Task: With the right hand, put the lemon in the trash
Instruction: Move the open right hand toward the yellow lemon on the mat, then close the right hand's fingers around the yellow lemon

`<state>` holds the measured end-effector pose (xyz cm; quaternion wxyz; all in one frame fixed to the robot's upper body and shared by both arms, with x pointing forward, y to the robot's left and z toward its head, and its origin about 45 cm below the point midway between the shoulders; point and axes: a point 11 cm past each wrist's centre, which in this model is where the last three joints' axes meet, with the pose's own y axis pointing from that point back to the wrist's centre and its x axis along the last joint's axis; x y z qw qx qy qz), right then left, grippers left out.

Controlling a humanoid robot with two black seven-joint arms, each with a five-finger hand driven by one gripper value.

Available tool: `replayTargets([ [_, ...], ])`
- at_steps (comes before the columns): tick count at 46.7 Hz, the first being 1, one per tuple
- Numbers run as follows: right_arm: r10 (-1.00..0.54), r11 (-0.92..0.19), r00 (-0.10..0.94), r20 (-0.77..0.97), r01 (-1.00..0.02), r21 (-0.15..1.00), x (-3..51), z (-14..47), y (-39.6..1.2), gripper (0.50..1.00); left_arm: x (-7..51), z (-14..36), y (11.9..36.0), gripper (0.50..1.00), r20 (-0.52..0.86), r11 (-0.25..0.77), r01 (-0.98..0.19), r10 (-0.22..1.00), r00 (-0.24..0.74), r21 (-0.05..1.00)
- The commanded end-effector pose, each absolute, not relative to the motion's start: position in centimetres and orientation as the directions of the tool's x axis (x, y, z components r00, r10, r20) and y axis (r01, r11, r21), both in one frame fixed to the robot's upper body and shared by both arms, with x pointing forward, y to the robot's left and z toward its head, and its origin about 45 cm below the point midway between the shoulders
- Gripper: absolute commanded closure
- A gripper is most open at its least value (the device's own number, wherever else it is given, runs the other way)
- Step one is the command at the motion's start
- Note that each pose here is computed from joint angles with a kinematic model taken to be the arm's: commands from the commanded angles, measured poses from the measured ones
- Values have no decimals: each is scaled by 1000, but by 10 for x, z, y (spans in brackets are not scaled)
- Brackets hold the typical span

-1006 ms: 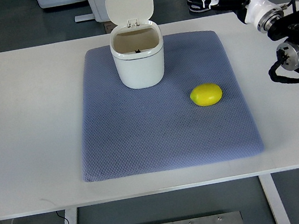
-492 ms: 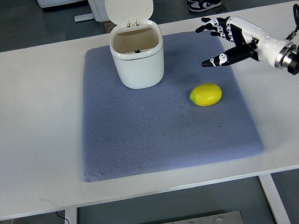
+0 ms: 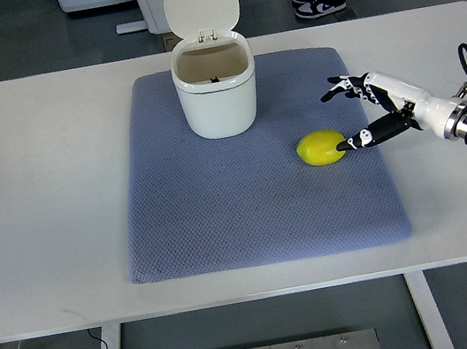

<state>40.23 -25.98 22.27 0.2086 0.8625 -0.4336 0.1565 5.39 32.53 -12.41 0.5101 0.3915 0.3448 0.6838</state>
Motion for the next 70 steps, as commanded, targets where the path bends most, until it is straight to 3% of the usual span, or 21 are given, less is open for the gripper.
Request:
replayTargets([
  [1,-688,-533,560,461,-821,202,403,223,-258,509,54,-124,325,500,183,-242,-428,968,-173,871],
  [36,-639,-540,568,518,-811,224,396,192,-233,517,54,-124,325,500,183,-242,-428,968,-173,871],
  [45,-624,-546,580,523,-803,240,393,187,-233,586,54,-124,325,500,183,-242,-428,968,-173,871],
  [70,-613,-554,588,527,-796,244,391,182,-228,659,54,-124,325,500,184,-241,-428,968,-172,871],
])
